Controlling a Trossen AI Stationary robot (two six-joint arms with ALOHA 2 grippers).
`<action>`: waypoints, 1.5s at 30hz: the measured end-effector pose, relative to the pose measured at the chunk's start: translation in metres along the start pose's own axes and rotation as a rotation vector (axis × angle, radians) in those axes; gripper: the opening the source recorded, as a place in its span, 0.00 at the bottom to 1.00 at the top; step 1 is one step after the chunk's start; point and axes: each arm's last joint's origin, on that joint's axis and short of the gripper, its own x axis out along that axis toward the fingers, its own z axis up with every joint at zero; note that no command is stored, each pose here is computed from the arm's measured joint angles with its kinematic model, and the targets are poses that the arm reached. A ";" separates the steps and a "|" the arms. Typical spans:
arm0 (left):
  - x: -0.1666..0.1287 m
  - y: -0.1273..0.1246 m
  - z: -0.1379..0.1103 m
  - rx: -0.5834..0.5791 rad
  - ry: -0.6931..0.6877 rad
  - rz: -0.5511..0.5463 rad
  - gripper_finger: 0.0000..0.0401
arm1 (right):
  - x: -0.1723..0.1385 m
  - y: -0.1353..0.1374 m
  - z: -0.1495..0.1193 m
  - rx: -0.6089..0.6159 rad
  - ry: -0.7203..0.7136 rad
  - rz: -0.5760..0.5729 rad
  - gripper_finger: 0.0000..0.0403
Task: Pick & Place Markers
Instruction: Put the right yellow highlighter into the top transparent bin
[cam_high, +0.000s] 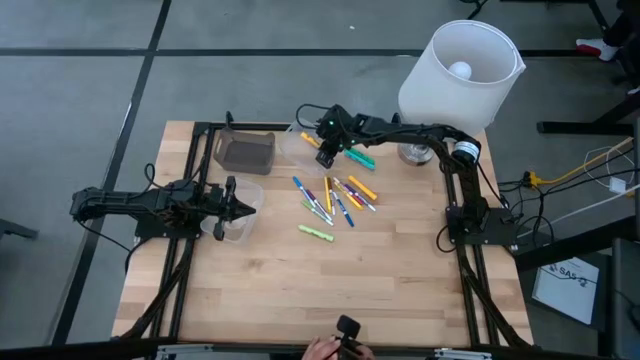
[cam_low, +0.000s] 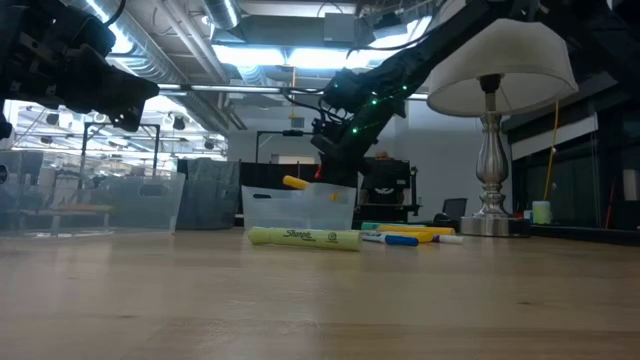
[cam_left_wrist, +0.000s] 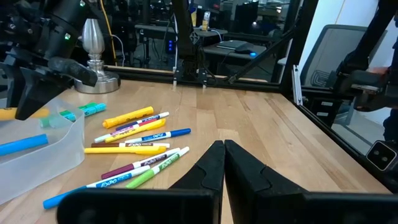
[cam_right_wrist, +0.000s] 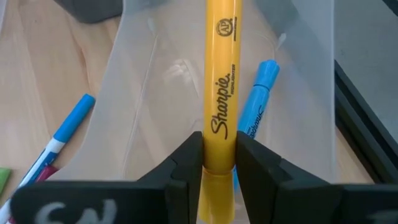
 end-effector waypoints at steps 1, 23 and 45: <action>0.000 0.000 0.000 0.000 0.000 0.000 0.02 | 0.000 -0.001 0.000 0.009 0.000 -0.001 0.22; 0.000 0.000 0.000 0.000 0.000 0.000 0.02 | 0.000 -0.001 0.003 0.009 -0.025 -0.005 0.23; 0.000 0.000 0.000 0.000 0.000 0.000 0.02 | -0.001 -0.002 0.003 0.003 -0.029 0.004 0.27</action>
